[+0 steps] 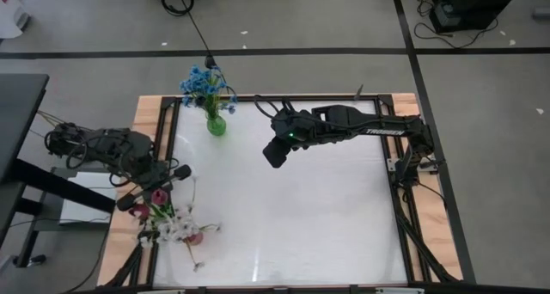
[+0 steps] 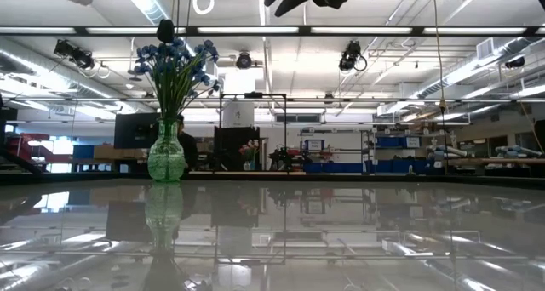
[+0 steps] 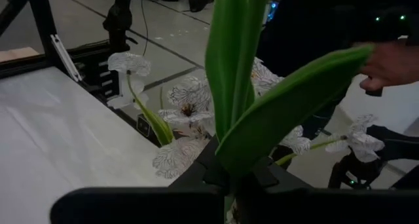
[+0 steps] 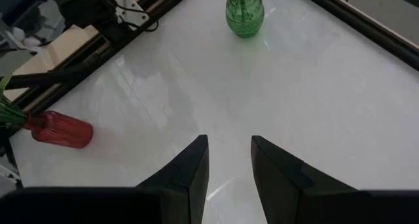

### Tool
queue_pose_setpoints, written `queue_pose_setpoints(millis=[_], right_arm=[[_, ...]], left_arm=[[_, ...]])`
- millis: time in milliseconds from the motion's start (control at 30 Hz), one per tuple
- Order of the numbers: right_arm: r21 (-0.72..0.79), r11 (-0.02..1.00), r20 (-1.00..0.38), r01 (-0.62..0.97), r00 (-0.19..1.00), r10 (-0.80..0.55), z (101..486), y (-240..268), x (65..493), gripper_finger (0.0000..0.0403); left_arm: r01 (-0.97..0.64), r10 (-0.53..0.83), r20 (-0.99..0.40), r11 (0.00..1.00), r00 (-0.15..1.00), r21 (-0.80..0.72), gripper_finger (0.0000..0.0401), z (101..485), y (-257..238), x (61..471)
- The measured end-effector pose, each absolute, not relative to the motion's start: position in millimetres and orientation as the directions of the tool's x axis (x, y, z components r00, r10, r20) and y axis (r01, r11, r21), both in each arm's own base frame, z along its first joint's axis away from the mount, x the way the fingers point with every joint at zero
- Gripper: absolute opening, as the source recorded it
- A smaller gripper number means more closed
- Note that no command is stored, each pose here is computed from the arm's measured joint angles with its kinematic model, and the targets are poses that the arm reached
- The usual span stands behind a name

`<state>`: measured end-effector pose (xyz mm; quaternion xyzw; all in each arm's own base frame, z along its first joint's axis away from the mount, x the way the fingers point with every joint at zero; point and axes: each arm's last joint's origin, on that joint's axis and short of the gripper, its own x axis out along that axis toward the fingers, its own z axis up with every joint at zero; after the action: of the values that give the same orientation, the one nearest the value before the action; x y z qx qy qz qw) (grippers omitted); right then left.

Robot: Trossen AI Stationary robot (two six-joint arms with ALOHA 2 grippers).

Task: Sort flowers into vase by color
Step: Put the red tulip into the red vase

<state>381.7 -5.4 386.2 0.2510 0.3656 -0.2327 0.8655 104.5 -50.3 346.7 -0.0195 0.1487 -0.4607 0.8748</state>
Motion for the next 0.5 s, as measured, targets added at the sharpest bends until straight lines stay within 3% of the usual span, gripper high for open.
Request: queue_pose_setpoints(millis=[500], right_arm=[[0.259,0.768,-0.763,0.585,0.611,-0.208,385.0,-5.0,380.3,0.0124]], left_arm=[[0.791,-0.779,-0.292,0.602,0.555,-0.104,0.0016,342.1,-51.7,103.6]])
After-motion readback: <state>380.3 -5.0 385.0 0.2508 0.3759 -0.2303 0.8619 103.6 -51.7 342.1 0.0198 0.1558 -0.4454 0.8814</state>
